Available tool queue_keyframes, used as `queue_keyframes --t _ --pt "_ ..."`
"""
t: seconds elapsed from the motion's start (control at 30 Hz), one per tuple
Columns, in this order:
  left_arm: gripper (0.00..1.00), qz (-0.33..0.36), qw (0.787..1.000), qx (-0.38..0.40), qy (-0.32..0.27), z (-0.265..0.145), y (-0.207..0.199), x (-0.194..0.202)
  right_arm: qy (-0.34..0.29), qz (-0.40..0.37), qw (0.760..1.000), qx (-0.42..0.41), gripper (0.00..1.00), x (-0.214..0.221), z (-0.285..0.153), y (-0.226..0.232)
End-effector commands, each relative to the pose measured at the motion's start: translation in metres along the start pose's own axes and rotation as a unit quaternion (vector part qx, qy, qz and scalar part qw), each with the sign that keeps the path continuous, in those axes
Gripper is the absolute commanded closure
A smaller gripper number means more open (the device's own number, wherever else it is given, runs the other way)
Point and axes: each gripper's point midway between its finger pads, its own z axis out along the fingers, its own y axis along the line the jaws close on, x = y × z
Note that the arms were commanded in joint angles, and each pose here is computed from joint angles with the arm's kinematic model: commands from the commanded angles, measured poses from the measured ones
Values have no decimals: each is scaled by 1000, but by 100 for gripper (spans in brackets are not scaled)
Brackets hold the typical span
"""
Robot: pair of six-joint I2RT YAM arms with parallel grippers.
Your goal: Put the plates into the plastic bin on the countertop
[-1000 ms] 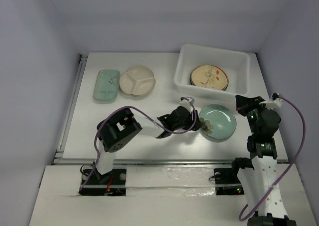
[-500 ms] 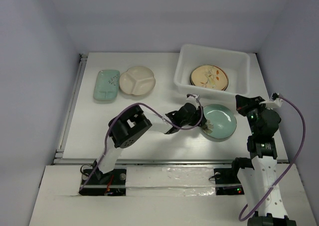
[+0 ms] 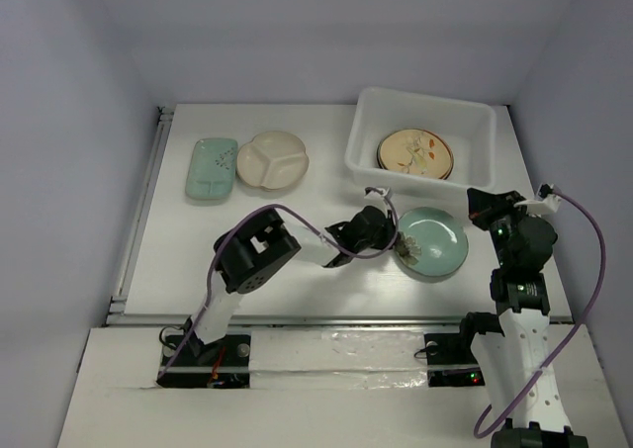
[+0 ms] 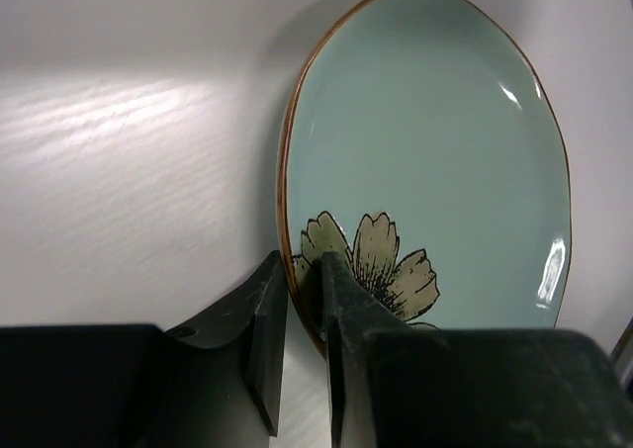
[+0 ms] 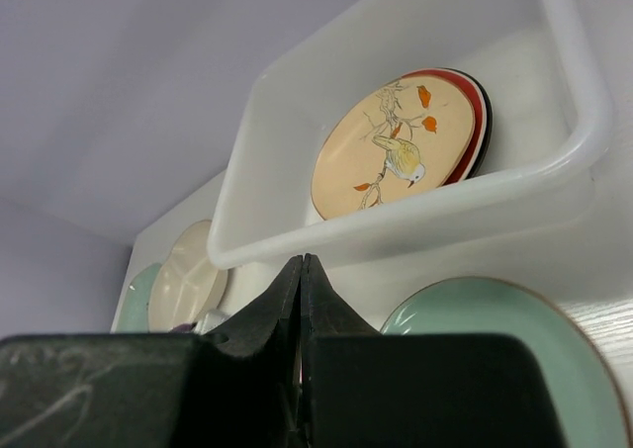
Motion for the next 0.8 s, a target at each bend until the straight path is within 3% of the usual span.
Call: queue_keyframes --t 0.0,0.03,0.1,0.23,0.5,0.77 --pt "100 26 999 -14 15 -38 14 1 -8 -9 1000 -17 96 -4 2 8" --pt "100 21 999 -7 27 -50 19 11 -8 -9 1000 -18 96 -5 2 8" --pt "100 -7 999 37 -7 -73 -3 -15 -8 -9 1000 -19 96 -5 2 8" --pt "100 -41 996 82 -17 -106 -9 -21 -8 -9 1000 -18 96 -5 2 8" --pt "100 -104 977 178 -54 -139 -26 -51 -11 -9 1000 -12 96 -6 1 6" --pt "100 -123 968 201 -86 -169 -16 -79 -13 -9 1000 -11 96 -7 1 6"
